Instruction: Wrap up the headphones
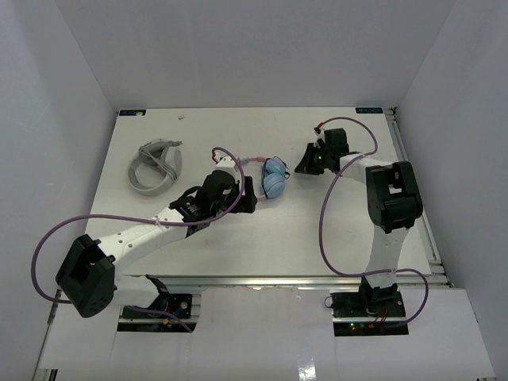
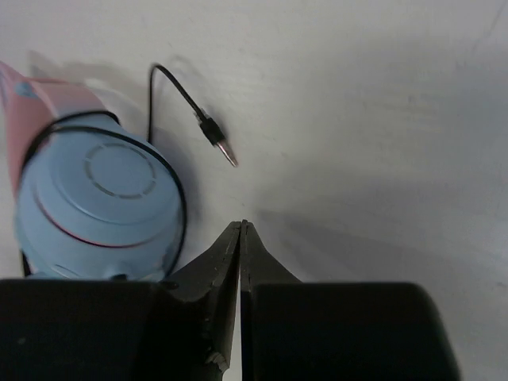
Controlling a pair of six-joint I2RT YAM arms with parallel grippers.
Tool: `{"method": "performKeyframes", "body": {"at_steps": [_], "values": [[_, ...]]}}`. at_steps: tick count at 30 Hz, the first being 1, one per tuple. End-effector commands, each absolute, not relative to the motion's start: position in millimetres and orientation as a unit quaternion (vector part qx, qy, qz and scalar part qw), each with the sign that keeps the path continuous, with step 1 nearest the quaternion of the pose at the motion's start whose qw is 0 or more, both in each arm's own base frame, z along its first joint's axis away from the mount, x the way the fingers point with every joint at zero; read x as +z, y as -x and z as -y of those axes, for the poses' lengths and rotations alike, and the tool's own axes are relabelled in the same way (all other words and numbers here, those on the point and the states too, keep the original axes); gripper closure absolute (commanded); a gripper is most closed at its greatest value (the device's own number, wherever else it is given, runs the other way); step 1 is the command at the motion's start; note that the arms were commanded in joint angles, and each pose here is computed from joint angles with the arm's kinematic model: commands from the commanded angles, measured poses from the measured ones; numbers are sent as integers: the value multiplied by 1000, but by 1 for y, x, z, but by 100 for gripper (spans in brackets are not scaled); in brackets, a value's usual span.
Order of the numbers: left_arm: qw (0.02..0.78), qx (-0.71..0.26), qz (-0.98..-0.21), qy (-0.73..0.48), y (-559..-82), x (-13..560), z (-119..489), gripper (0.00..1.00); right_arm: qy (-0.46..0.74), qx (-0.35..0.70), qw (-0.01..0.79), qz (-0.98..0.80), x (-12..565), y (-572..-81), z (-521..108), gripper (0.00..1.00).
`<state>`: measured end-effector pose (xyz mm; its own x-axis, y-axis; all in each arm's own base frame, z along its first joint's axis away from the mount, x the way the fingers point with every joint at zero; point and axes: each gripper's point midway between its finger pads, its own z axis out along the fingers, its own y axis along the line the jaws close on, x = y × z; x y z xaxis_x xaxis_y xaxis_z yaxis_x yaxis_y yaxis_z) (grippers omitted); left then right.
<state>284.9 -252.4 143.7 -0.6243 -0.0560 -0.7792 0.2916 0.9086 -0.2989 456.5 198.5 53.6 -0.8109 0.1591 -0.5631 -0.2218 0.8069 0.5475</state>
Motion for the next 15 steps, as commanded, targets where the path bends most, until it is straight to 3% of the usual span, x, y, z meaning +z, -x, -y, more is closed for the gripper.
{"method": "performKeyframes", "body": {"at_steps": [1,15], "values": [[462,-227,-856,-51,-290,170,255,6,12,313,340,-886,65,-457,-198,92],[477,-237,-846,-39,-286,179,249,7,35,364,319,-874,36,-480,-245,92]]}}
